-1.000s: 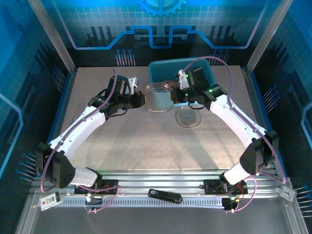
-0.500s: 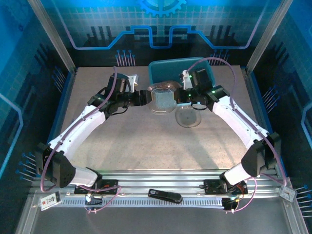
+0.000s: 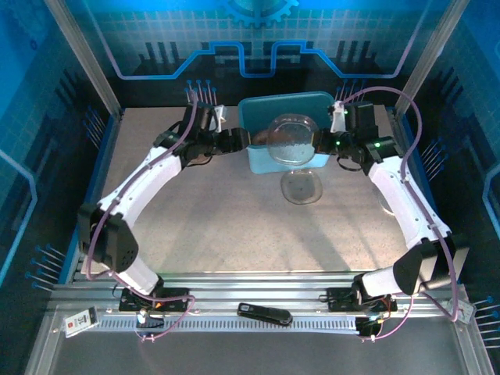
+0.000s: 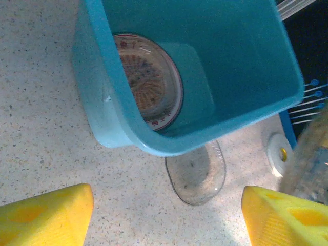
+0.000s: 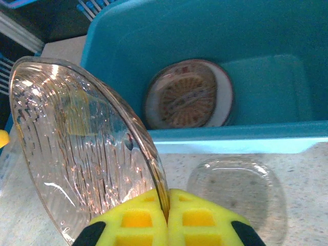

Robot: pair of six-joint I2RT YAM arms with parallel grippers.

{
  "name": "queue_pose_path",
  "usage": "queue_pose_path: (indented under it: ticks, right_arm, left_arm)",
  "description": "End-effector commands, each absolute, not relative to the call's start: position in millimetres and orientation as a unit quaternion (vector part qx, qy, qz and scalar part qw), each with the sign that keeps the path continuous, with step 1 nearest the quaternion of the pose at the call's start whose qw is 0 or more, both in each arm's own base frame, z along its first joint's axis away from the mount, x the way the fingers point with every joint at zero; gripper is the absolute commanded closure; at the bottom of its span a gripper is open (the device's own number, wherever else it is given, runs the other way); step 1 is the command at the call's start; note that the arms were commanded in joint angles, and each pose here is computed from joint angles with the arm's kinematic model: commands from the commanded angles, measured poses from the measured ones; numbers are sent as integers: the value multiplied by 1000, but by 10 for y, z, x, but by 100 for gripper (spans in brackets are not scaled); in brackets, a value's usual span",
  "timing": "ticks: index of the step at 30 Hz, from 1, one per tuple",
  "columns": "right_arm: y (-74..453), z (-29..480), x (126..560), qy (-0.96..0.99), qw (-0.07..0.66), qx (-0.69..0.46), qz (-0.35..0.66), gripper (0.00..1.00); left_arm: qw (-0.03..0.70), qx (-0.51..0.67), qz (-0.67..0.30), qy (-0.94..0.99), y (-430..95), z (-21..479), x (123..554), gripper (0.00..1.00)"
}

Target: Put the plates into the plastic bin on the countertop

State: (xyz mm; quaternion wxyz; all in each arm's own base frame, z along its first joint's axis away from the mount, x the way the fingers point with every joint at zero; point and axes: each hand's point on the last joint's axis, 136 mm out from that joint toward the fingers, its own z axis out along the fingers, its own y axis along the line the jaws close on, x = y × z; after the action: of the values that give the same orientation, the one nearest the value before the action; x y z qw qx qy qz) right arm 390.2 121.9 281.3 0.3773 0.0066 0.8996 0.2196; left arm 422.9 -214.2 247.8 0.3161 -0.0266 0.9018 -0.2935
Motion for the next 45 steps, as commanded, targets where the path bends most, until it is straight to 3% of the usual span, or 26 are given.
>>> queue_pose_path:
  ticks: [1,13,21,27,45]
  right_arm:
    - [1104,3019,3923,889,396,3,231,98]
    - [868,2842,3929,891,384,33,240,98]
    - [814,2752,3984,895,376,41,237,98]
    - [830,2782,4038,893,375,41,244,98]
    - [958,2877,4203,896,360,31,258,98]
  left_arm:
    - [297,-55,-263,916,-2092,2341,4397,24]
    - [269,-62,-184,943,-2166,1804,5039,30]
    - [249,-51,-171,952,-2160,1653,4991,64]
    - [242,-41,-184,952,-2174,1662,4870,77]
    - [213,-67,-217,950,-2127,1698,4365,82]
